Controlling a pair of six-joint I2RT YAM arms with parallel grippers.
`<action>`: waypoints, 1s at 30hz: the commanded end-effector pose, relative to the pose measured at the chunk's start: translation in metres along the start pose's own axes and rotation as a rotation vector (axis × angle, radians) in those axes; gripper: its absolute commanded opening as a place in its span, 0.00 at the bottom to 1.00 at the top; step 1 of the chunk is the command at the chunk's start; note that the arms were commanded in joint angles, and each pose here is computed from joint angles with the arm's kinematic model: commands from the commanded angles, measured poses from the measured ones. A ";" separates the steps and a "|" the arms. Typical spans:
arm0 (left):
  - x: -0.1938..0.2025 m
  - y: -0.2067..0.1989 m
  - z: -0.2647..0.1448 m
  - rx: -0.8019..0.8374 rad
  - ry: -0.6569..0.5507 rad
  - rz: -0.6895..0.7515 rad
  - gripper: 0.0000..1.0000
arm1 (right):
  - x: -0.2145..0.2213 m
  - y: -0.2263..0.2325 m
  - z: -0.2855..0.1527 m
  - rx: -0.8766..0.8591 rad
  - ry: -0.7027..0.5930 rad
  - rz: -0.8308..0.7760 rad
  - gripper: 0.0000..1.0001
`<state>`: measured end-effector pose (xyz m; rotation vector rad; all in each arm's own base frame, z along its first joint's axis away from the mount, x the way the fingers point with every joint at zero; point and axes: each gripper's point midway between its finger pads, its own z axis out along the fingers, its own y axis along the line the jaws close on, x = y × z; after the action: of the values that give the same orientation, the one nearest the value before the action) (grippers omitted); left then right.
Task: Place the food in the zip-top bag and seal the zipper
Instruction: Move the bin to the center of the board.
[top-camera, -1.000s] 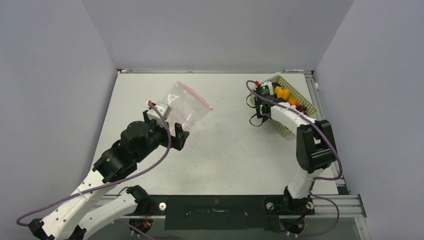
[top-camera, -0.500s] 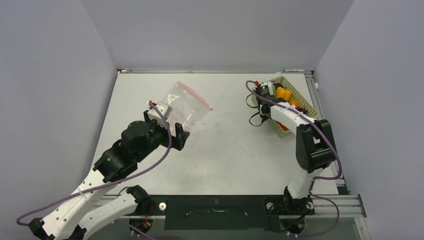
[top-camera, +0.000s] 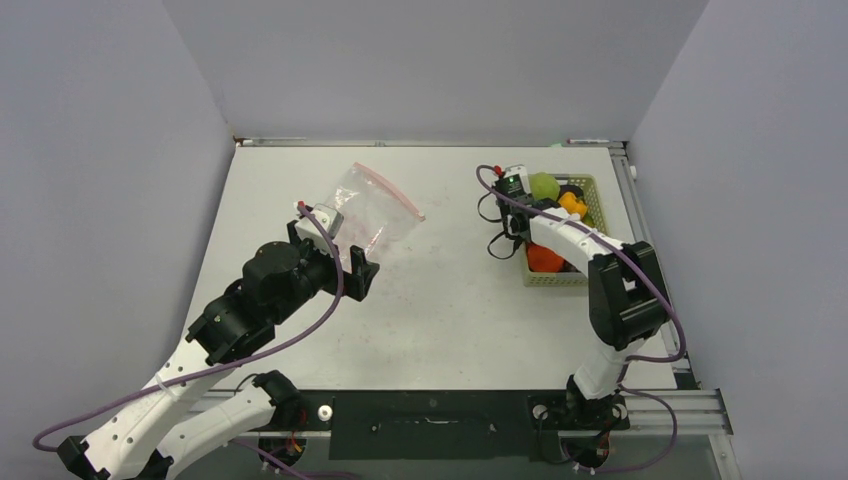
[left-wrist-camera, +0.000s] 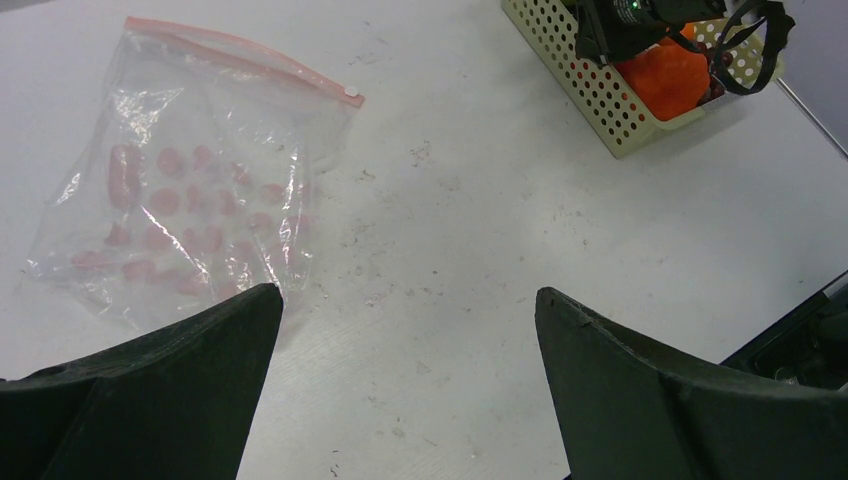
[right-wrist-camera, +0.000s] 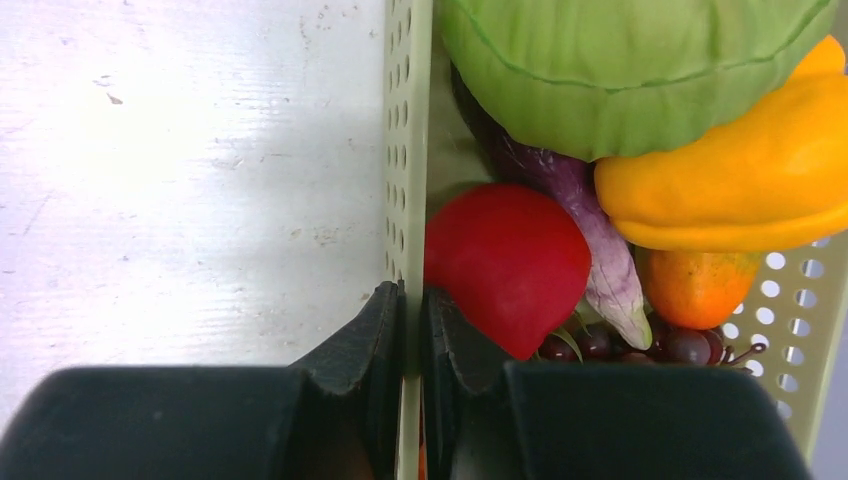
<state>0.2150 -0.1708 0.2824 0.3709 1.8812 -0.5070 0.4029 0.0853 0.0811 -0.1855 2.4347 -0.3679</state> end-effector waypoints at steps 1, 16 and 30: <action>-0.013 -0.002 -0.003 0.007 -0.039 -0.016 0.96 | -0.015 0.016 -0.021 -0.108 -0.045 0.075 0.05; -0.013 -0.002 -0.003 0.006 -0.038 -0.014 0.96 | -0.008 0.063 -0.051 -0.220 -0.064 0.149 0.05; -0.015 -0.002 -0.005 0.008 -0.045 -0.016 0.96 | -0.002 0.117 -0.075 -0.259 -0.093 0.207 0.05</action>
<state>0.2150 -0.1707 0.2824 0.3708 1.8815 -0.5065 0.3513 0.1910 0.0809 -0.1430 2.4551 -0.0279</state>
